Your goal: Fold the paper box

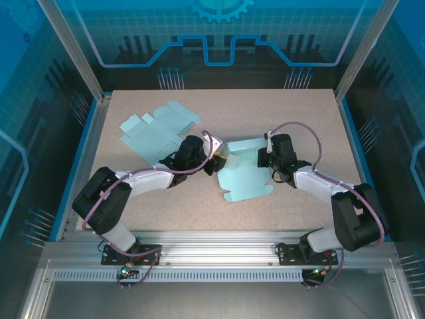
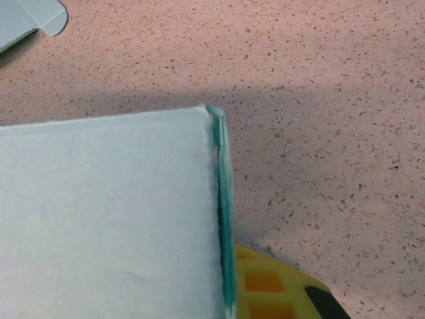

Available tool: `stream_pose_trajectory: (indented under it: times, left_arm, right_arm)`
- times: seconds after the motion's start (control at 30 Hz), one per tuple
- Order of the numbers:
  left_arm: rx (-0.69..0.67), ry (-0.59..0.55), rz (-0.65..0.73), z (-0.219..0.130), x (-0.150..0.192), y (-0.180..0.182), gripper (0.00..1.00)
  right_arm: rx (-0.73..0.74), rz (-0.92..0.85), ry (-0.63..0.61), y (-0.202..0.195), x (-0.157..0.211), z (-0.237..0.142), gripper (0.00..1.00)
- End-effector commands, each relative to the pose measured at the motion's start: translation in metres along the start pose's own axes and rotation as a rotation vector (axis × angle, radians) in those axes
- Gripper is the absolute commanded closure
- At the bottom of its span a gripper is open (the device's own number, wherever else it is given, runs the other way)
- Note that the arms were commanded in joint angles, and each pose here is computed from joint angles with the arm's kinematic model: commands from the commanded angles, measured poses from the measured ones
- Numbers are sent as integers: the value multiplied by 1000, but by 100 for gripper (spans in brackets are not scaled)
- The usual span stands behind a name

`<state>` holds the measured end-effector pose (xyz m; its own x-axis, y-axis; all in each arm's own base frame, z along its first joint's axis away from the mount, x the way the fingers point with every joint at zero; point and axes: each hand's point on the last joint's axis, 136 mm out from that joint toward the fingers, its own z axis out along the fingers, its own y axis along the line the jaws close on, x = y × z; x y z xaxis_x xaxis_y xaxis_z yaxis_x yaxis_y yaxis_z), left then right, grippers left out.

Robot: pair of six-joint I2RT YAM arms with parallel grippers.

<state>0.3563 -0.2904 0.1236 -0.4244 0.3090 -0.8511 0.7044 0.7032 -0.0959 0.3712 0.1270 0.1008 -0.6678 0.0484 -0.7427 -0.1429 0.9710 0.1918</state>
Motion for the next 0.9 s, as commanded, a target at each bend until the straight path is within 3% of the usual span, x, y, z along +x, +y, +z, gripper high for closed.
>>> stream_pose_trajectory:
  times: [0.0,0.2,0.5,0.87]
  left_arm:
    - [99,35,115,-4,-3,-22,58]
    - [170,136,184,-5,13,-29,57]
    - [157,156,199,6,8,-18,59]
    - [-235,-62,112,24,-31,45,58]
  right_arm:
    - [-28,6,-16,7,-7,2,100]
    - [-30,6,-15,7,-7,3,100]
    - [-32,6,-16,7,-7,3,100]
    - [-46,1,-17,10,-7,3,100]
